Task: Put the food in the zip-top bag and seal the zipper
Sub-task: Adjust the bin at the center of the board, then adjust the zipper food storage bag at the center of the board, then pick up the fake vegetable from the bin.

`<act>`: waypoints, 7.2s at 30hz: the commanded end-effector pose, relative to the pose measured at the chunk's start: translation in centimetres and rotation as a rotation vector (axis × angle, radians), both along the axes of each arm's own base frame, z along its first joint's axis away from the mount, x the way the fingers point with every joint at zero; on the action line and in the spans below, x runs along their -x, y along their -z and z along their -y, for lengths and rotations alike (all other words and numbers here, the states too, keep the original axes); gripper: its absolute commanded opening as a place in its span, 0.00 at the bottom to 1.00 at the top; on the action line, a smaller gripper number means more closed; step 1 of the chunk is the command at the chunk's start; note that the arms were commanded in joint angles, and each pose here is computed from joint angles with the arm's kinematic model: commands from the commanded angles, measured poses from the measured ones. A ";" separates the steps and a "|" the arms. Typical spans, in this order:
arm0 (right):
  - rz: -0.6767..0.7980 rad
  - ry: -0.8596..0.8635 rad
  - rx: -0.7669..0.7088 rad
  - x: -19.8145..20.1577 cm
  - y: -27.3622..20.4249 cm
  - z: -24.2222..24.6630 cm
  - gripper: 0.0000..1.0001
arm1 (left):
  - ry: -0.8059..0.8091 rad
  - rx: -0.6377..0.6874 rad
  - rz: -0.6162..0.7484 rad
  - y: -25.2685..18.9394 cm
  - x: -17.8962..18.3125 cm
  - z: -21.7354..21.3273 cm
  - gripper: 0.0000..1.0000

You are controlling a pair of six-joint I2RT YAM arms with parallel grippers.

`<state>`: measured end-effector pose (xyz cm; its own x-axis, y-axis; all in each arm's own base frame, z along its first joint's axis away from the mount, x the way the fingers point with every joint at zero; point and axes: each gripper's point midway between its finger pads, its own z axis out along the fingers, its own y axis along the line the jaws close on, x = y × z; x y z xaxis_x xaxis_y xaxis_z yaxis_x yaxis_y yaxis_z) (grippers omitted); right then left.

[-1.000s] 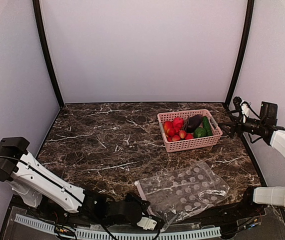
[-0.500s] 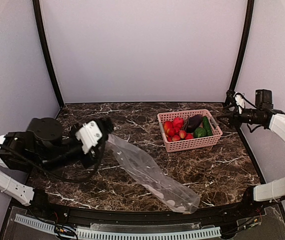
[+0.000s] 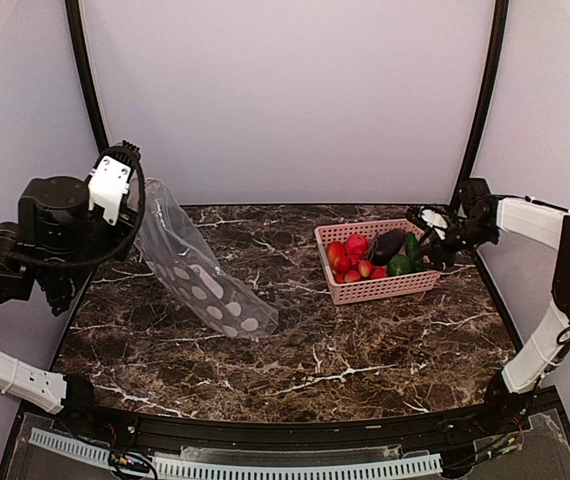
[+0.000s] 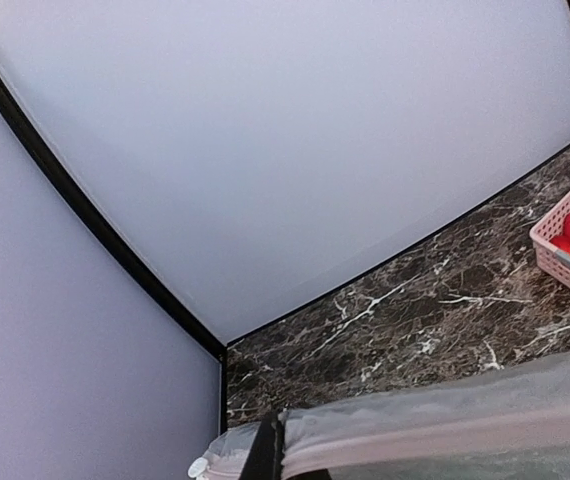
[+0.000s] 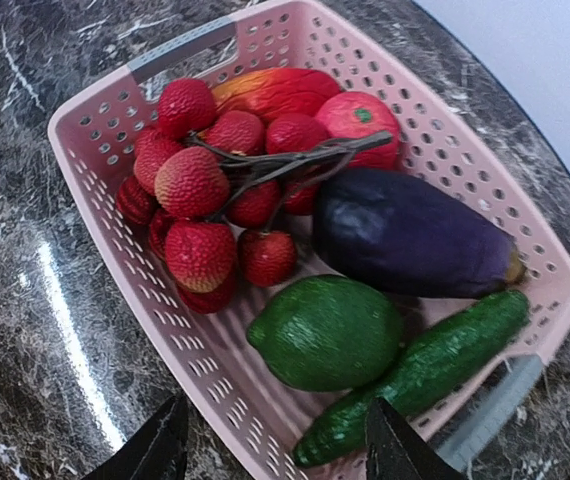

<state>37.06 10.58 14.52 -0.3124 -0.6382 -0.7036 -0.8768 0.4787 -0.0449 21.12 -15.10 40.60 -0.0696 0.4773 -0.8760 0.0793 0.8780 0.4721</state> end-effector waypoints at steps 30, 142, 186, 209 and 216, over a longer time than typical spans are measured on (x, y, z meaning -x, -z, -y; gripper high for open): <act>-0.276 -0.245 0.021 11.0 -2.6 -9.8 0.59 | 0.457 0.244 -0.773 17.6 -7.2 14.1 0.01; -0.118 0.134 -0.365 2.7 -13.7 -28.2 0.00 | 0.006 0.776 -0.431 15.6 -10.0 15.2 0.29; -0.030 0.472 -0.260 -0.4 -11.8 -24.8 0.00 | -0.038 0.662 -0.306 12.9 -11.2 13.9 0.01; 0.030 0.085 -0.059 8.7 -9.9 -8.6 0.60 | 0.377 -0.003 -0.653 19.4 -10.3 18.3 0.01; -0.084 0.063 0.031 12.5 -4.2 -5.6 0.66 | 0.514 -0.029 -0.715 22.0 -9.7 21.2 0.01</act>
